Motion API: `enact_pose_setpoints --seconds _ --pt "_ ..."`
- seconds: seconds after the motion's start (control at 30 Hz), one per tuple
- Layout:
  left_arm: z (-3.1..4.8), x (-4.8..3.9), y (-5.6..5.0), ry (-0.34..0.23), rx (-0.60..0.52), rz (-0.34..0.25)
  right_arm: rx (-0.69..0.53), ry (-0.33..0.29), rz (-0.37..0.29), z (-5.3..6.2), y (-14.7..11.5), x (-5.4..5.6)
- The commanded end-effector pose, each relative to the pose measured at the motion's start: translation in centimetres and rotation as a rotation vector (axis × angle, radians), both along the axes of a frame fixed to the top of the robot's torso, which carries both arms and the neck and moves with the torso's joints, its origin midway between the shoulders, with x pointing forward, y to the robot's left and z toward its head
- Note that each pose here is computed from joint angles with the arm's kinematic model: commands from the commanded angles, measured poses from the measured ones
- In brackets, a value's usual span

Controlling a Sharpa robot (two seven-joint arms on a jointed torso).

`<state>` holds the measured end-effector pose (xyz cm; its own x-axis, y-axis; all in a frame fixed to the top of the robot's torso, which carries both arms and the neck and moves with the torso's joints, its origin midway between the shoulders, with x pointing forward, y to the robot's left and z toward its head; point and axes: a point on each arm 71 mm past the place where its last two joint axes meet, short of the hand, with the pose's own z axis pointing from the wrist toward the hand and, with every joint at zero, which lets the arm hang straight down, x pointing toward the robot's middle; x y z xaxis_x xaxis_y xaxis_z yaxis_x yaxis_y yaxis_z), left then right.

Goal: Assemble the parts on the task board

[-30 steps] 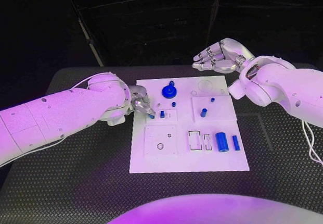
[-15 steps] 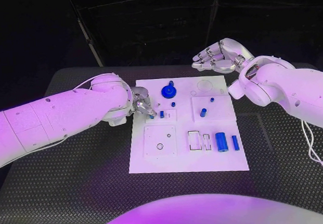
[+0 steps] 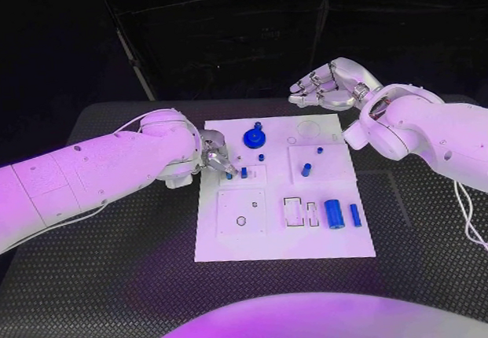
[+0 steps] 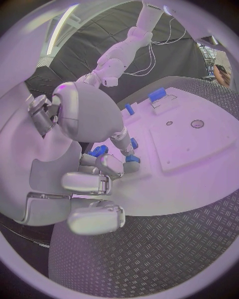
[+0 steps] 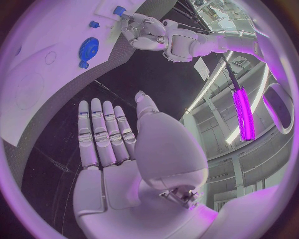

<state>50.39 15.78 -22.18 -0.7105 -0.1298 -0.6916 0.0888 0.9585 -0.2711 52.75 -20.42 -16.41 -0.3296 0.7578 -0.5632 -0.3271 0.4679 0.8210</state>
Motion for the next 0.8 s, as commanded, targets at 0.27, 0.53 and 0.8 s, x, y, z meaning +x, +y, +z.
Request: enact_pose_setpoints --seconds 0.27,0.53,0.8 --pt "-1.14 -0.32 1.1 0.034 0.029 0.014 0.006 -0.004 0.011 0.1 0.1 0.0" --pt "-0.77 -0.33 1.9 -0.009 -0.002 0.053 0.006 -0.003 0.011 0.1 0.1 -0.1" --pt "-0.29 -0.13 2.4 -0.048 -0.078 0.123 0.007 -0.002 0.012 0.0 0.2 0.0"
